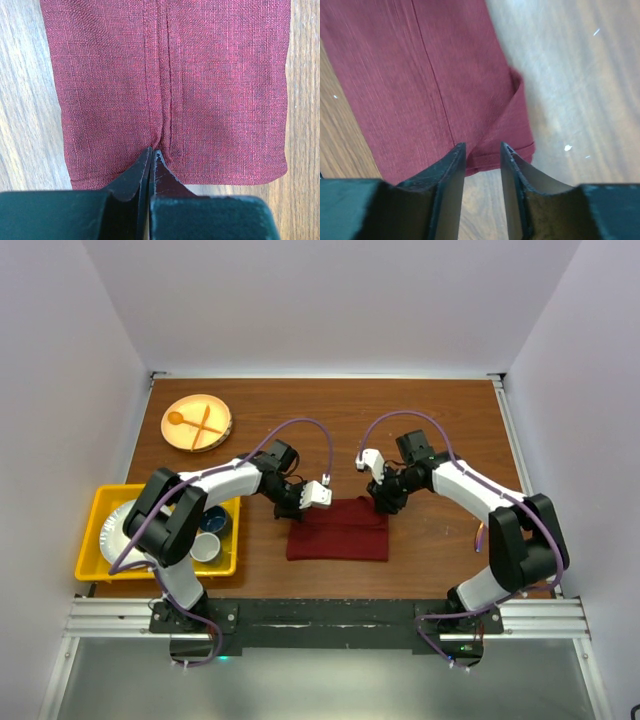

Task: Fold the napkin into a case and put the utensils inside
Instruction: Fold the lower triangle-folded napkin at the center of the board.

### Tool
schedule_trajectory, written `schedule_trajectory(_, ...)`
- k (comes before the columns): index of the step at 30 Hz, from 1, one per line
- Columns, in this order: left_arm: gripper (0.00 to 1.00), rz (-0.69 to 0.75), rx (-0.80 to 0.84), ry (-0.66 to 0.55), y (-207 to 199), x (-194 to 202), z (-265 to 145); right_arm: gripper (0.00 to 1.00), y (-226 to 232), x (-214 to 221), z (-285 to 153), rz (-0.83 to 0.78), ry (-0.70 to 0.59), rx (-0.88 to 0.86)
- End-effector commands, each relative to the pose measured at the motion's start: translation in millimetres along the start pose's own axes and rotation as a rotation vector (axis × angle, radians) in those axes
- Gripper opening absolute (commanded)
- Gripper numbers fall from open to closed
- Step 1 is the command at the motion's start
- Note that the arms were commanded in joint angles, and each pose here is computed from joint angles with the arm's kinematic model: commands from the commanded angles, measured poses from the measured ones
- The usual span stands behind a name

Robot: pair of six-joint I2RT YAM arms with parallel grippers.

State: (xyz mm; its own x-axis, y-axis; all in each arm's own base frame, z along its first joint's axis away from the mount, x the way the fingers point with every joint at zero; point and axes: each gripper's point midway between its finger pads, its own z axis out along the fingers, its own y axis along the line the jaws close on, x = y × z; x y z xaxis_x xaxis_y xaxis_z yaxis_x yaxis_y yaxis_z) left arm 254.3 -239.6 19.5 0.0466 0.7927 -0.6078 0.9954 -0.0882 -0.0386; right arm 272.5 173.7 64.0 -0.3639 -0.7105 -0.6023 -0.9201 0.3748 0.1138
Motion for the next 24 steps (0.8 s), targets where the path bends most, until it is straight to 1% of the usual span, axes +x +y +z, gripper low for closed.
schedule_trajectory(1,0.0,-0.029,0.016,0.048,-10,17,10,0.33,-5,5,2,-0.039,0.014,0.043)
schedule_trajectory(2,0.0,-0.031,0.017,0.047,-10,16,10,0.28,-3,5,0,-0.055,0.014,0.04)
schedule_trajectory(4,0.0,-0.036,0.019,0.051,-11,18,11,0.24,0,5,-2,-0.077,0.006,0.04)
schedule_trajectory(5,0.0,-0.04,0.02,0.051,-12,18,11,0.18,4,6,-1,-0.102,0.006,0.035)
schedule_trajectory(6,0.0,-0.048,0.02,0.051,-12,19,11,0.16,5,6,-1,-0.116,0.004,0.034)
schedule_trajectory(9,0.0,-0.057,0.021,0.052,-12,19,12,0.11,14,12,4,-0.152,0.018,0.019)
schedule_trajectory(11,0.0,-0.062,0.019,0.049,-12,18,12,0.11,18,22,11,-0.164,0.04,0.006)
schedule_trajectory(14,0.0,-0.079,0.023,0.049,-13,18,12,0.1,14,41,23,-0.18,0.089,0.015)
schedule_trajectory(16,0.0,-0.097,0.027,0.038,-15,16,11,0.09,10,43,32,-0.159,0.107,0.014)
schedule_trajectory(17,0.03,-0.102,0.022,0.024,-15,13,8,0.09,5,38,33,-0.148,0.102,0.028)
schedule_trajectory(19,0.1,-0.153,0.034,-0.012,-19,11,3,0.09,1,43,39,-0.13,0.135,0.026)
schedule_trajectory(20,0.21,-0.168,0.032,-0.039,-18,7,-4,0.09,-2,41,40,-0.128,0.138,0.033)
schedule_trajectory(21,0.25,-0.212,0.046,-0.109,-17,2,-14,0.09,-4,42,40,-0.125,0.148,0.039)
schedule_trajectory(22,0.33,-0.246,0.061,-0.146,-19,0,-22,0.09,-5,44,42,-0.124,0.157,0.039)
schedule_trajectory(23,0.36,-0.26,0.043,-0.196,-14,-8,-34,0.09,-9,42,42,-0.122,0.159,0.046)
schedule_trajectory(24,0.38,-0.331,0.033,-0.269,-7,-14,-49,0.09,-10,43,42,-0.119,0.168,0.054)
